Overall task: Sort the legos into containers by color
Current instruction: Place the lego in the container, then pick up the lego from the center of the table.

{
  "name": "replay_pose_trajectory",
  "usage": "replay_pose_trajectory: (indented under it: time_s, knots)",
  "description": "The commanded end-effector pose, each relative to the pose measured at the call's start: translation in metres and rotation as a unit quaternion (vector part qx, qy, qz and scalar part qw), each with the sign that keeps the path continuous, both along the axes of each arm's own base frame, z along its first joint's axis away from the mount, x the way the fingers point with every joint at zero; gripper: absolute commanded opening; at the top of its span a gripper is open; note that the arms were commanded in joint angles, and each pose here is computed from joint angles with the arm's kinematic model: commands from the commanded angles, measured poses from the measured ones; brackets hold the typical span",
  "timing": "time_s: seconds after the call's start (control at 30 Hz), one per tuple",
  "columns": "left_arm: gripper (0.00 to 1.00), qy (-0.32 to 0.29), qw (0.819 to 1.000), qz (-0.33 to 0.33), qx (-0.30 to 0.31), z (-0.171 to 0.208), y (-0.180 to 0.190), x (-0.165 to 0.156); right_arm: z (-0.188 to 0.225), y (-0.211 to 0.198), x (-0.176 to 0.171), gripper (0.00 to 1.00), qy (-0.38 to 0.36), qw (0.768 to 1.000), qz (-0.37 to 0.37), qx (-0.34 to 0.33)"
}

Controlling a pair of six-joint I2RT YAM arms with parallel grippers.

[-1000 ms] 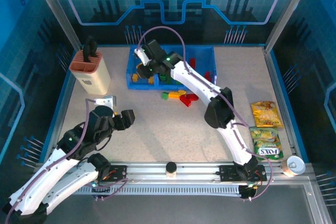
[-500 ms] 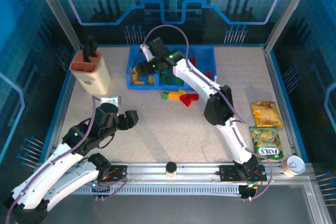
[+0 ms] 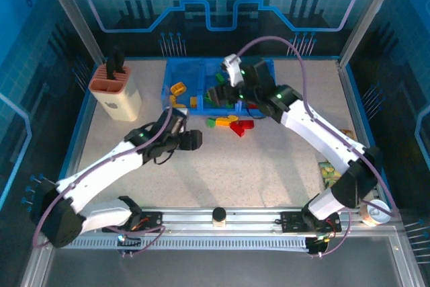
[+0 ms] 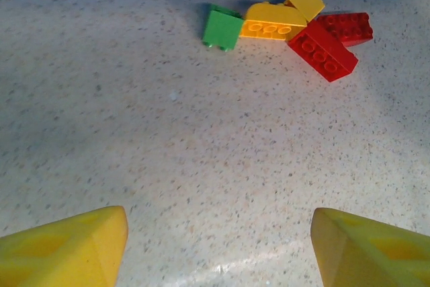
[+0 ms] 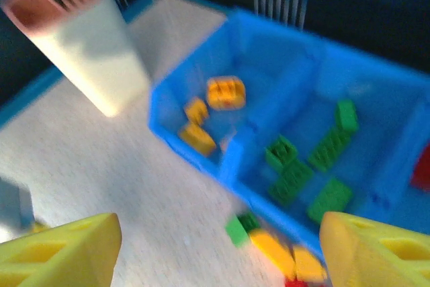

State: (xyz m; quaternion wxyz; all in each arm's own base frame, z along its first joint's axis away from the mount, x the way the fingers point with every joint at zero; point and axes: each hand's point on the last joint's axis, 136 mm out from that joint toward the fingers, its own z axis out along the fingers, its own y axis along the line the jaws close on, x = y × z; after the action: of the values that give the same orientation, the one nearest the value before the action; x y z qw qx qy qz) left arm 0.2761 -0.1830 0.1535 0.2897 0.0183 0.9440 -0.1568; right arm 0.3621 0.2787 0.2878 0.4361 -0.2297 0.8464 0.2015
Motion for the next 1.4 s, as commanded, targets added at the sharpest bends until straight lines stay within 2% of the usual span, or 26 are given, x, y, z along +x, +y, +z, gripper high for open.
replay_pose_trajectory:
  time_s: [0.0,0.2,0.4,0.47,0.67,1.13,1.37]
  knots:
    - [0.73,-0.020,0.999,-0.042,-0.008,0.007,-0.031,0.028,-0.034,-0.039,-0.008,0.78,0.026,0.998,-0.052,0.010]
    - [0.72,0.012,0.997,-0.049,0.052,-0.034,-0.049,0.067,-0.062,-0.092,-0.038,0.78,0.050,0.993,-0.100,0.033]
    - [0.70,0.047,0.993,-0.043,0.099,-0.075,-0.050,0.091,-0.069,-0.121,-0.056,0.78,0.053,0.990,-0.127,0.038]
    - [0.69,0.055,0.991,-0.044,0.109,-0.084,-0.050,0.096,-0.084,-0.127,-0.063,0.77,0.067,0.988,-0.131,0.036]
    - [0.68,0.064,0.989,-0.052,0.123,-0.106,-0.050,0.110,-0.099,-0.136,-0.074,0.77,0.081,0.986,-0.140,0.041]
    - [0.53,0.069,0.987,-0.057,0.135,-0.120,-0.050,0.136,-0.107,-0.143,-0.078,0.76,0.090,0.984,-0.148,0.050]
    - [0.46,0.078,0.986,-0.058,0.139,-0.129,-0.050,0.136,-0.112,-0.143,-0.078,0.76,0.095,0.983,-0.148,0.051]
